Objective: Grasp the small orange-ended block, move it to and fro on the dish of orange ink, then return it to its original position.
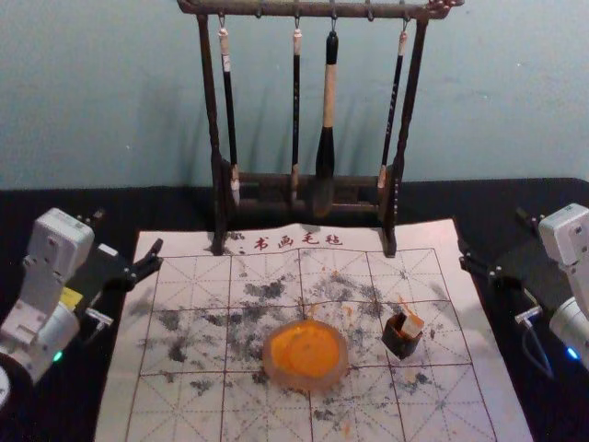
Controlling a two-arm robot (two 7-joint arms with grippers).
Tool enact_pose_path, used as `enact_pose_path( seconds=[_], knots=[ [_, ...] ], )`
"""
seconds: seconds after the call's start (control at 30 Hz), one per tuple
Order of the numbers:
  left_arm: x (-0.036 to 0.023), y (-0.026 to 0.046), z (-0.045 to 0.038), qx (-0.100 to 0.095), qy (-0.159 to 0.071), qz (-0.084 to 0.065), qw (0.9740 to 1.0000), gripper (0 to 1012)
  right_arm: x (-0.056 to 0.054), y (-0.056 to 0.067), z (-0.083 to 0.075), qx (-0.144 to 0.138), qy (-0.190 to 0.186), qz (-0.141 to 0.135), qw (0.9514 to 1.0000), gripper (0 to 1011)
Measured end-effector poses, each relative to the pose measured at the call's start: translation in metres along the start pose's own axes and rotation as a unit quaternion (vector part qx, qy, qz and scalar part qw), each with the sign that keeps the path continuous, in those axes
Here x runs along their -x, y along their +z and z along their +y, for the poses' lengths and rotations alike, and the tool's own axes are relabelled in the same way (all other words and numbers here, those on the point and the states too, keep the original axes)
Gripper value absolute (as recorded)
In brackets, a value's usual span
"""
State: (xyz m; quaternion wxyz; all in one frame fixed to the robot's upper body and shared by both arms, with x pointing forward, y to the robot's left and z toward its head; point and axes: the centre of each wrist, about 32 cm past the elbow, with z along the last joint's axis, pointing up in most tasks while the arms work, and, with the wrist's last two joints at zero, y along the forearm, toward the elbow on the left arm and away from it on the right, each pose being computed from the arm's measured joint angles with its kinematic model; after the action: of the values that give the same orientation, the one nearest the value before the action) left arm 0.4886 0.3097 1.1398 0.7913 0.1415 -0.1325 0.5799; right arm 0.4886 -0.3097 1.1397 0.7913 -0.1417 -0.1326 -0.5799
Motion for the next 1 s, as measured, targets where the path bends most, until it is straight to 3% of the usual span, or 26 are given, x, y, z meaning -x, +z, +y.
enact_pose_path(
  seconds=[1.0],
  knots=[
    [0.0, 0.0, 0.0, 0.0, 0.0, 0.0, 1.0, 1002, 0.0, 0.0, 0.0, 0.0, 0.0, 0.0, 1.0, 1003]
  ],
)
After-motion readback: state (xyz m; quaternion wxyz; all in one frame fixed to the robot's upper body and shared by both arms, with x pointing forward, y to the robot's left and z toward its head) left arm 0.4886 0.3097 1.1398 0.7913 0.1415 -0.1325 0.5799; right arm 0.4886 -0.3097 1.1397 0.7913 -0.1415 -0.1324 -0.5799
